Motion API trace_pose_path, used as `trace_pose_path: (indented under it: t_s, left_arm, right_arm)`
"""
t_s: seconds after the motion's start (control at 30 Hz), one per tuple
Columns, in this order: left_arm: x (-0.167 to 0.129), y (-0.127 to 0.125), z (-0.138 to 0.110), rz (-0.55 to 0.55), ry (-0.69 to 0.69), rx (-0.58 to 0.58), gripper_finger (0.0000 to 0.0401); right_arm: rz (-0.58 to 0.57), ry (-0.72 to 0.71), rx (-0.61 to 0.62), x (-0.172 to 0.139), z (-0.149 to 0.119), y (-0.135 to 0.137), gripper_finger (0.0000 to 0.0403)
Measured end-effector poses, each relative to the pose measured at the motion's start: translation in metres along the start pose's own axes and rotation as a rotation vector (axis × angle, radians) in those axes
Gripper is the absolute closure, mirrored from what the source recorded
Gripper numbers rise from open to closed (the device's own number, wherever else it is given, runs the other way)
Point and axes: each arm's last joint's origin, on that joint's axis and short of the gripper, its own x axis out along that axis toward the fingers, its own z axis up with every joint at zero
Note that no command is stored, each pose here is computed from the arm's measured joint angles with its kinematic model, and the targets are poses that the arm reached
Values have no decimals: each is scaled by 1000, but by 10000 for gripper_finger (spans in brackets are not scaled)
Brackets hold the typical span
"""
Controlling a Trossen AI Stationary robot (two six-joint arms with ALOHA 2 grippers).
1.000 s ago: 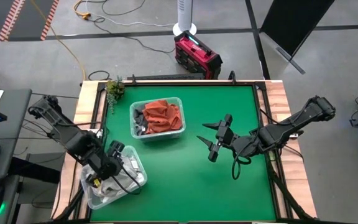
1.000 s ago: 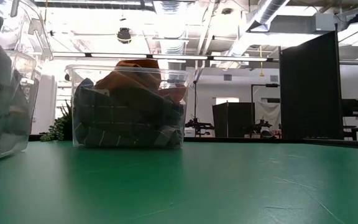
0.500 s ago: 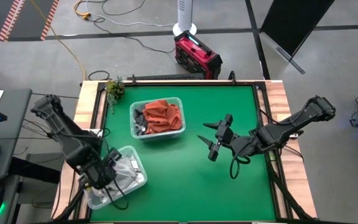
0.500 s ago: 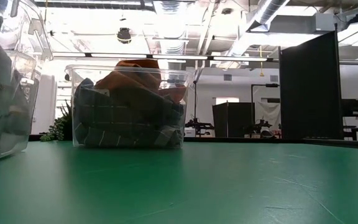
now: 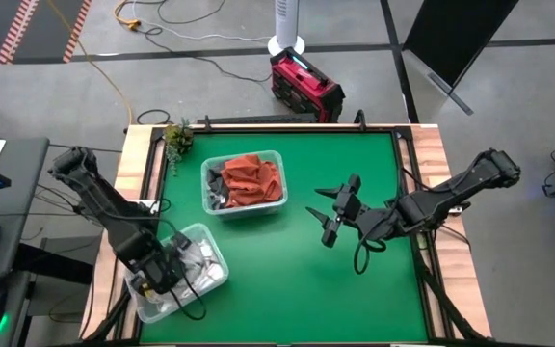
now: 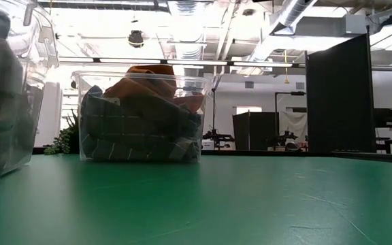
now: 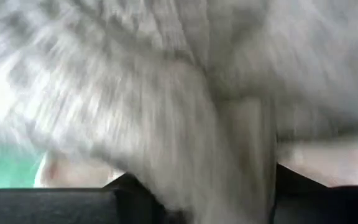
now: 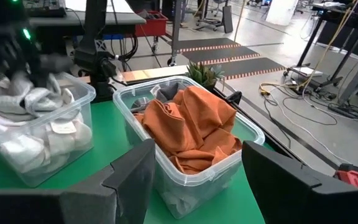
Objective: Sort towels by color in basket
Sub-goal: Put the light gray towel into the bottom transparent bin
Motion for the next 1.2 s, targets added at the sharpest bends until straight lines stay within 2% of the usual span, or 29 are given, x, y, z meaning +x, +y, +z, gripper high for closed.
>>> trace_pose_path:
  t_s: [0.1, 0.2, 0.33, 0.43, 0.57, 0.77, 0.87, 0.93, 1.03, 1.13, 1.2]
  left_arm:
    - [-34, 1, 5, 54, -30, -31, 259]
    - [-64, 2, 13, 90, -128, -32, 257]
    - [-91, 4, 20, 174, -247, -8, 257]
    - [-86, 5, 20, 217, -242, 10, 257]
    - [-55, 3, 23, 208, -233, 20, 257]
    - [19, -1, 18, 37, -252, 19, 260]
    - [39, -2, 14, -21, -276, -10, 261]
    - [40, -2, 12, -29, -262, -23, 262]
    - [22, -2, 14, -23, -212, -8, 262]
    - [-17, 0, 19, 22, -190, -9, 262]
    - [-46, 0, 23, 45, -222, -30, 262]
  right_arm:
    - [-3, 0, 0, 1, 0, -1, 133]
    - [-4, 1, 0, 1, 0, -1, 133]
    - [6, 1, -3, -1, 0, 1, 133]
    - [6, 1, -5, -1, 0, 1, 133]
    - [6, 1, -11, -1, 0, 1, 133]
    - [0, 4, -15, 0, -1, 0, 133]
    - [1, 4, -16, 0, -1, 0, 133]
    - [1, 4, -15, 0, -1, 0, 133]
    - [1, 2, -12, 0, 0, 0, 133]
    - [2, 0, -9, 0, 0, 0, 133]
    - [2, 0, -9, 0, 0, 0, 133]
